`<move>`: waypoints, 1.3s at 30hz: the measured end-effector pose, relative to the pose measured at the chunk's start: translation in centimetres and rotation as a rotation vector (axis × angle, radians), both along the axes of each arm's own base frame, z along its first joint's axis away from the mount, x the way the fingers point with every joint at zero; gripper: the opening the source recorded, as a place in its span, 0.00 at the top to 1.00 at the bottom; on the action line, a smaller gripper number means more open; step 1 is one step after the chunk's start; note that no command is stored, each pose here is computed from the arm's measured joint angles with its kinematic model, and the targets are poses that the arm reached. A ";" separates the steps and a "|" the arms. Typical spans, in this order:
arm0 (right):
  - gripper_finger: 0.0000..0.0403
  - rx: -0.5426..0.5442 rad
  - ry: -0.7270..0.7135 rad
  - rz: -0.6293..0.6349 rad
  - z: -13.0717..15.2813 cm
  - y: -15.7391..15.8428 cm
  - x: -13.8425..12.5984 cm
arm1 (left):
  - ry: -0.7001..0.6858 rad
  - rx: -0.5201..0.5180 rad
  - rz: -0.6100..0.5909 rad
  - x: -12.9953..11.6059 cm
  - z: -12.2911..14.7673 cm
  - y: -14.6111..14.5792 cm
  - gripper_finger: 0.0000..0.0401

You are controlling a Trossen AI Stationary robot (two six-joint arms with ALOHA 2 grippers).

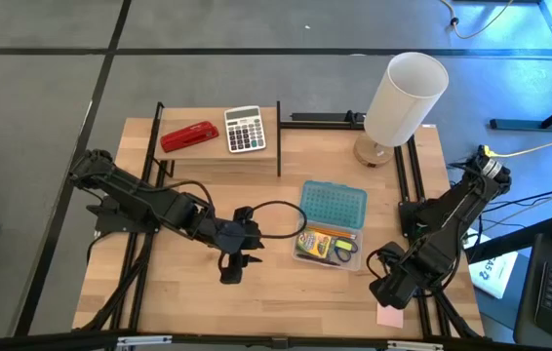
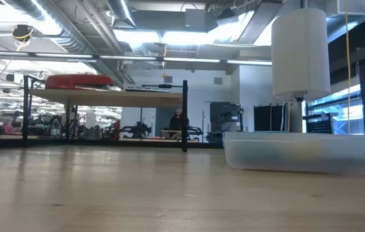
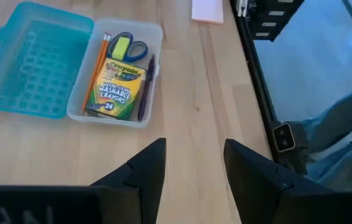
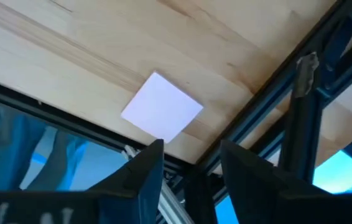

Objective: Pack school essentials
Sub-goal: Put the pink sticky note into the blue supply box

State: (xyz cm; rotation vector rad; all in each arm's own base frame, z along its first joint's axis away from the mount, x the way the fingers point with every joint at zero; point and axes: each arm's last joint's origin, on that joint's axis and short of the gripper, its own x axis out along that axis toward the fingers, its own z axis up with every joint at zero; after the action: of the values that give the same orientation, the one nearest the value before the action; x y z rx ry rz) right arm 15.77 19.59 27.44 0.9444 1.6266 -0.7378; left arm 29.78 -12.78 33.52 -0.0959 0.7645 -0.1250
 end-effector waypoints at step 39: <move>0.59 0.022 -0.115 -0.154 -0.1 0.9 1.1 | -0.116 0.082 -0.141 0.5 0.7 -0.6 0.61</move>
State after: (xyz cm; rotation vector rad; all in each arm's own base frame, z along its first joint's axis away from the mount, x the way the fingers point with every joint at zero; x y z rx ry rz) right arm 16.87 20.47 27.33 1.1167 1.4768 -0.7570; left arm 30.24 -13.37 34.21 0.0432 0.6598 -0.2312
